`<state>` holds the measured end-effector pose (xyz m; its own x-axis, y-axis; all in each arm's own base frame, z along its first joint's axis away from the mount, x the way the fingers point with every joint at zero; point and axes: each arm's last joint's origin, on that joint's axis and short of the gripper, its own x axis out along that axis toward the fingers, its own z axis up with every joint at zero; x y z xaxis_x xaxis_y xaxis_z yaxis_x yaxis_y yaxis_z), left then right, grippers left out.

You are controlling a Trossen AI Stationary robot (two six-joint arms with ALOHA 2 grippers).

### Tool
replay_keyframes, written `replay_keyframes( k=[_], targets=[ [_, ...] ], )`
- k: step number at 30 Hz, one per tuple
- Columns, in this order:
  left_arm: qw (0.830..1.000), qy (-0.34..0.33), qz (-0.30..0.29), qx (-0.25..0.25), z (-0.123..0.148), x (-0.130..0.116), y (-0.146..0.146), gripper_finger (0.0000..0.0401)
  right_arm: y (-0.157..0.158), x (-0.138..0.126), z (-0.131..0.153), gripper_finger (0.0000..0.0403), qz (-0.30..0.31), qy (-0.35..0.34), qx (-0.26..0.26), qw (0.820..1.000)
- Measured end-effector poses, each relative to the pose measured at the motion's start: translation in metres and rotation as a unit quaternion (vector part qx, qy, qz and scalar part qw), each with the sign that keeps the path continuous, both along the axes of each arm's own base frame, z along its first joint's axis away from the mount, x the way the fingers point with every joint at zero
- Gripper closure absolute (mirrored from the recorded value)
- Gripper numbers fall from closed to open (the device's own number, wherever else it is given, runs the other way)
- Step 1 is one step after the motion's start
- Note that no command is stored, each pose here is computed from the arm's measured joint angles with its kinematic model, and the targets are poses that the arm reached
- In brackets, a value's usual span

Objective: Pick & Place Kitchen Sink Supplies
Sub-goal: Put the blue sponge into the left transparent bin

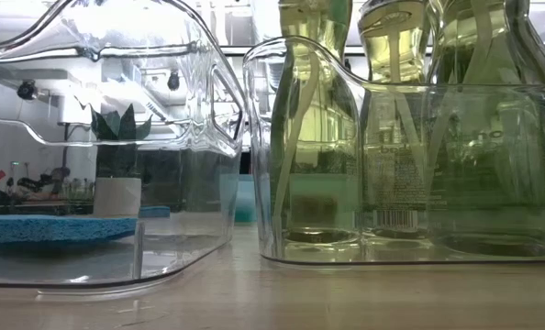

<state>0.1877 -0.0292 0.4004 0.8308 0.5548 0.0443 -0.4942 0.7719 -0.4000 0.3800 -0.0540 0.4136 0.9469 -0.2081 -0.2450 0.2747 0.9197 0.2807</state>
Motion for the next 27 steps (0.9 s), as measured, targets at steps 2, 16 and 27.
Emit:
replay_keyframes(
  k=[2,16,27],
  targets=[
    [1.000,-0.004,0.000,-0.006,0.000,0.000,0.000,0.0282,0.000,-0.001,0.001,0.0394,0.000,0.000,-0.002,1.000],
    [0.995,-0.044,-0.050,-0.070,0.002,-0.005,-0.001,0.0381,0.002,-0.009,0.003,0.0394,0.032,0.024,0.009,0.999],
    [0.917,0.028,-0.258,-0.303,-0.019,-0.021,-0.011,0.0390,-0.001,-0.034,0.000,0.0394,0.013,0.130,-0.059,0.990]
  ],
)
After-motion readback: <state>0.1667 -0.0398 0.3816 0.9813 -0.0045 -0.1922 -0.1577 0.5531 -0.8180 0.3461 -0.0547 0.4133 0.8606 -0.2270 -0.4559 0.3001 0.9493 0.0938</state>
